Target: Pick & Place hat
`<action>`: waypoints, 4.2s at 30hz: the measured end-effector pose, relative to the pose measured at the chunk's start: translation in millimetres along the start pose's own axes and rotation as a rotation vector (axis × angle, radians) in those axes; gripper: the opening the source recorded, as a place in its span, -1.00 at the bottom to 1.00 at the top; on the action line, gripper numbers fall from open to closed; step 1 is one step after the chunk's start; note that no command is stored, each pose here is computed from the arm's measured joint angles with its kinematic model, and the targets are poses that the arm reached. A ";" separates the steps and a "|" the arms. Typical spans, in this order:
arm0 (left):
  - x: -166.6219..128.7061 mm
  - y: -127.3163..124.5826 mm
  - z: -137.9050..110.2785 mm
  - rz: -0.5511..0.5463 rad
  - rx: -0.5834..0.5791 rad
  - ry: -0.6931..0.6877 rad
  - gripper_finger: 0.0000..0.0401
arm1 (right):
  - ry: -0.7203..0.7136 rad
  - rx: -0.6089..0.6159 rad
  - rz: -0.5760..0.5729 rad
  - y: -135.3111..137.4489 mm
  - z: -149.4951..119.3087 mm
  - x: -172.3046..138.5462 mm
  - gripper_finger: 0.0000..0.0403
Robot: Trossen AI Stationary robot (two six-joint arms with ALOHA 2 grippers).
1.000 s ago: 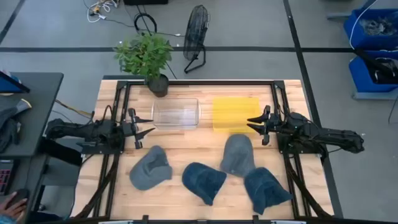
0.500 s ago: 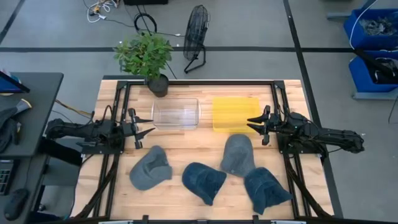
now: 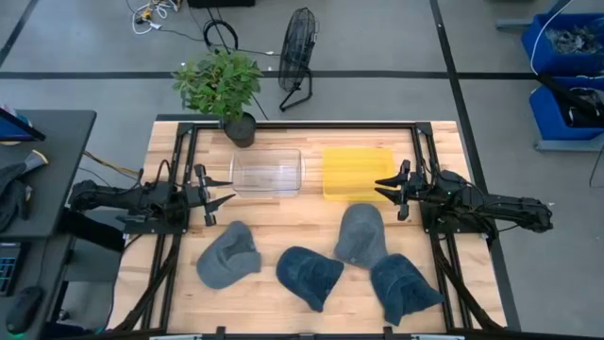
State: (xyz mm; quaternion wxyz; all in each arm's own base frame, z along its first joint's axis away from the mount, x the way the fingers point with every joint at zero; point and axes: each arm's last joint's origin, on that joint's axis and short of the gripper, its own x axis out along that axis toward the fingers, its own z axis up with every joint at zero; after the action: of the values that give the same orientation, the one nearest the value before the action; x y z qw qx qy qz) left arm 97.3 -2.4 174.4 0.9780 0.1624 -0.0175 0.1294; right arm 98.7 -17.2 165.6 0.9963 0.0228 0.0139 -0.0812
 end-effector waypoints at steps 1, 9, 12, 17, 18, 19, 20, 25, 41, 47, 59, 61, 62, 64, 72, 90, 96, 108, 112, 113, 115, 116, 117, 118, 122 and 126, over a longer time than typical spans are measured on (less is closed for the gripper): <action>0.0 0.0 0.0 0.000 0.000 0.000 -0.18 | 0.000 0.000 0.000 0.0 0.0 0.0 -0.46; 0.0 0.0 0.0 0.000 0.000 0.000 -0.18 | 0.000 0.000 0.000 0.0 -0.1 0.0 -0.46; 0.0 0.0 0.0 0.000 0.000 0.000 -0.18 | 0.000 0.000 -0.001 0.0 -0.1 0.0 -0.46; 0.0 0.0 0.0 0.000 0.000 0.000 -0.18 | 0.000 0.000 0.000 0.0 0.0 0.0 -0.46; 0.0 0.0 0.0 0.000 0.000 0.000 -0.18 | 0.000 0.000 -0.001 0.0 -0.1 0.0 -0.46; 0.0 0.0 0.0 0.000 0.000 0.000 -0.18 | 0.000 0.000 0.000 0.0 0.0 0.0 -0.46; 0.0 0.0 0.0 0.000 0.000 0.000 -0.18 | 0.000 0.000 0.000 0.0 0.0 0.0 -0.46; 0.0 0.0 0.0 0.000 0.000 0.000 -0.18 | 0.000 0.000 0.000 0.0 -0.1 0.0 -0.46; 0.0 0.0 0.0 0.000 0.000 0.000 -0.18 | 0.000 0.000 0.000 0.0 -0.1 0.0 -0.46; 0.0 0.0 0.0 0.000 0.000 0.000 -0.18 | 0.000 0.000 0.000 0.0 0.0 0.0 -0.46; 0.0 0.0 0.0 0.000 0.000 0.000 -0.18 | 0.000 0.000 0.000 0.0 0.0 0.0 -0.46; 0.0 0.0 0.0 0.000 0.000 0.000 -0.18 | 0.000 0.000 0.000 0.0 0.0 0.0 -0.46; 0.0 0.0 0.0 0.000 0.000 0.000 -0.18 | 0.000 0.000 0.000 0.0 0.0 0.0 -0.46; 0.0 0.0 0.0 0.000 0.000 0.000 -0.18 | -0.001 0.000 0.000 0.0 0.1 0.0 -0.46; 0.0 0.0 0.0 0.000 0.000 0.000 -0.18 | 0.000 0.000 0.000 0.0 -0.1 0.0 -0.46; 0.0 0.0 0.0 0.000 0.000 0.000 -0.18 | 0.000 0.000 0.000 0.0 0.0 0.0 -0.46; 0.0 0.0 0.0 0.000 0.000 0.000 -0.18 | 0.000 0.000 0.000 0.0 -0.1 0.0 -0.46; 0.0 0.0 0.0 0.000 -0.029 0.000 -0.18 | 0.000 0.000 0.000 0.0 0.1 0.0 -0.46; 0.0 0.0 0.1 0.000 -0.270 -0.001 -0.18 | 0.000 0.001 0.000 0.0 0.0 0.0 -0.46; 0.0 0.0 0.1 0.000 -0.329 -0.001 -0.18 | 0.000 0.008 0.000 0.0 -0.1 0.0 -0.46; 0.0 0.0 0.2 -0.001 -0.435 -0.001 -0.18 | 0.000 0.050 0.000 0.0 0.0 0.0 -0.46; 0.0 0.0 0.2 -0.001 -0.471 -0.002 -0.18 | -0.001 0.063 0.000 0.0 0.1 0.0 -0.46; 0.0 0.1 0.3 0.000 -0.494 -0.003 -0.18 | -0.001 0.089 0.001 0.0 0.1 0.0 -0.46; 0.0 0.2 0.7 0.000 -0.500 -0.007 -0.18 | 0.000 0.128 0.002 0.1 -0.1 0.0 -0.46; -0.1 1.2 3.3 0.002 -0.541 -0.035 -0.18 | 0.000 0.320 0.002 0.2 0.0 0.0 -0.46; -0.1 1.2 3.4 0.001 -0.607 -0.036 -0.18 | -0.007 0.369 -0.025 -0.6 0.1 0.0 -0.46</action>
State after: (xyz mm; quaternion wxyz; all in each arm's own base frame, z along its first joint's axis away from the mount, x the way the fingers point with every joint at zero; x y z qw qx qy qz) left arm 97.0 -2.4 178.0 0.9813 -0.1350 -0.0730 0.1159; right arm 98.6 -17.8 165.7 0.9742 0.2049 -0.0046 -0.0946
